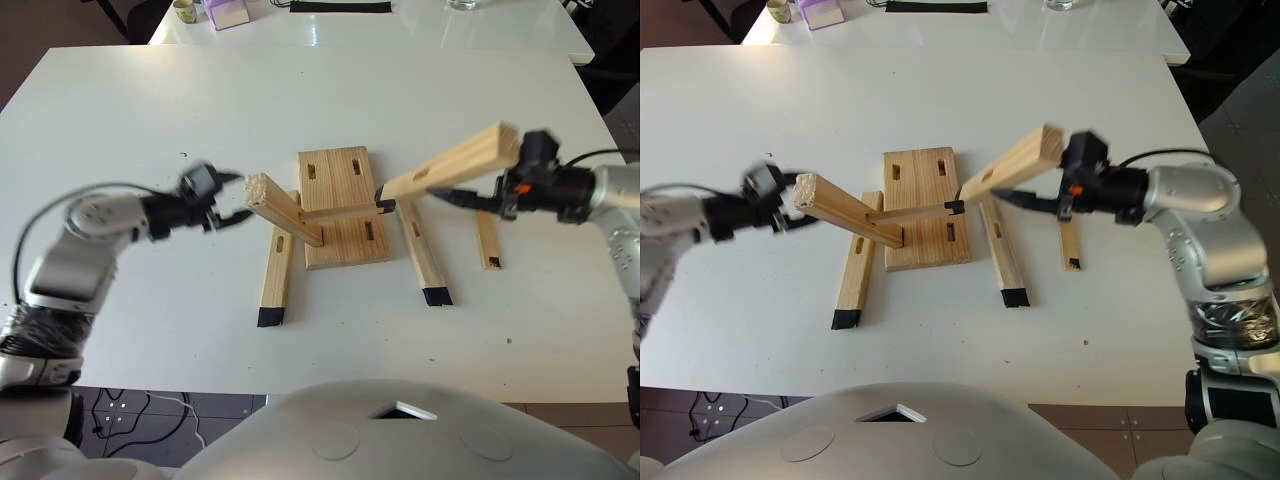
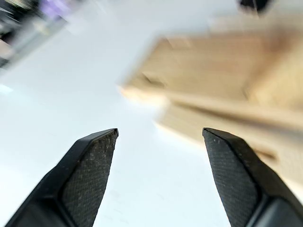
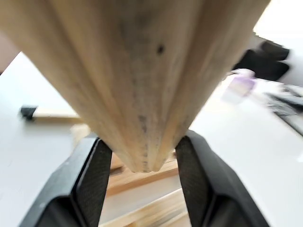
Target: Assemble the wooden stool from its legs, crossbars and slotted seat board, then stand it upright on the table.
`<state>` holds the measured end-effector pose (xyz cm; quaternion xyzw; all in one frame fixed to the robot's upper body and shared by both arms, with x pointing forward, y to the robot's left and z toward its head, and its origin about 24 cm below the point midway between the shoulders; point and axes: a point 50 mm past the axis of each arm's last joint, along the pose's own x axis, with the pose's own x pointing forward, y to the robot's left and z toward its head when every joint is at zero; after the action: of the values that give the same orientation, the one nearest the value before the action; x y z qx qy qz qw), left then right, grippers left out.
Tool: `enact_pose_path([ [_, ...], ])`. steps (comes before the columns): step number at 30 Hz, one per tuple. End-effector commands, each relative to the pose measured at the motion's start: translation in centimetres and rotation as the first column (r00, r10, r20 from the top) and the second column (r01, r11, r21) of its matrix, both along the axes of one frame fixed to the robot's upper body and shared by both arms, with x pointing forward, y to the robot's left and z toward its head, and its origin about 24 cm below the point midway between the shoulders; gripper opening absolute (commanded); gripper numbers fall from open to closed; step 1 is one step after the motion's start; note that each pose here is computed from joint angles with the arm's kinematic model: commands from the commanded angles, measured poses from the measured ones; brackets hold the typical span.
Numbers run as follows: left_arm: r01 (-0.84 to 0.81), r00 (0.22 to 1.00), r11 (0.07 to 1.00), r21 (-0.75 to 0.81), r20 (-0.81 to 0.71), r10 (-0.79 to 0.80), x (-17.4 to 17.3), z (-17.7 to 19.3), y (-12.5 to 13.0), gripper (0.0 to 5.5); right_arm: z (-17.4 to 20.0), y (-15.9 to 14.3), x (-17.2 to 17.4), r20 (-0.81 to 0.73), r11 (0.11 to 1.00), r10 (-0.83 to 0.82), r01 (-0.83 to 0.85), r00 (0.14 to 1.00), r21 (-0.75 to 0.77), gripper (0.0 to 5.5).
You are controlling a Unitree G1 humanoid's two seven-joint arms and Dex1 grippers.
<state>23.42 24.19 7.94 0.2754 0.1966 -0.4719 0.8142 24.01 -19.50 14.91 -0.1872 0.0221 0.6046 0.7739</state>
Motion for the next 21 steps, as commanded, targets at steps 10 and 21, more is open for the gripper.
enact_pose_path([
  [10, 0.151, 0.988, 0.988, 0.041, -0.030, -0.150, -1.0, -0.7, -0.9, 3.31, -0.9, 0.6, -0.7, 0.009, 0.993, 0.112, -0.112, 0.994, -0.038, 1.99],
  [21, 0.173, 0.984, 0.984, 0.042, 0.022, -0.174, -1.2, -0.1, -2.3, 3.31, -1.8, -0.5, -1.8, -0.148, 0.967, 0.197, -0.217, 0.969, -0.136, 1.99],
])
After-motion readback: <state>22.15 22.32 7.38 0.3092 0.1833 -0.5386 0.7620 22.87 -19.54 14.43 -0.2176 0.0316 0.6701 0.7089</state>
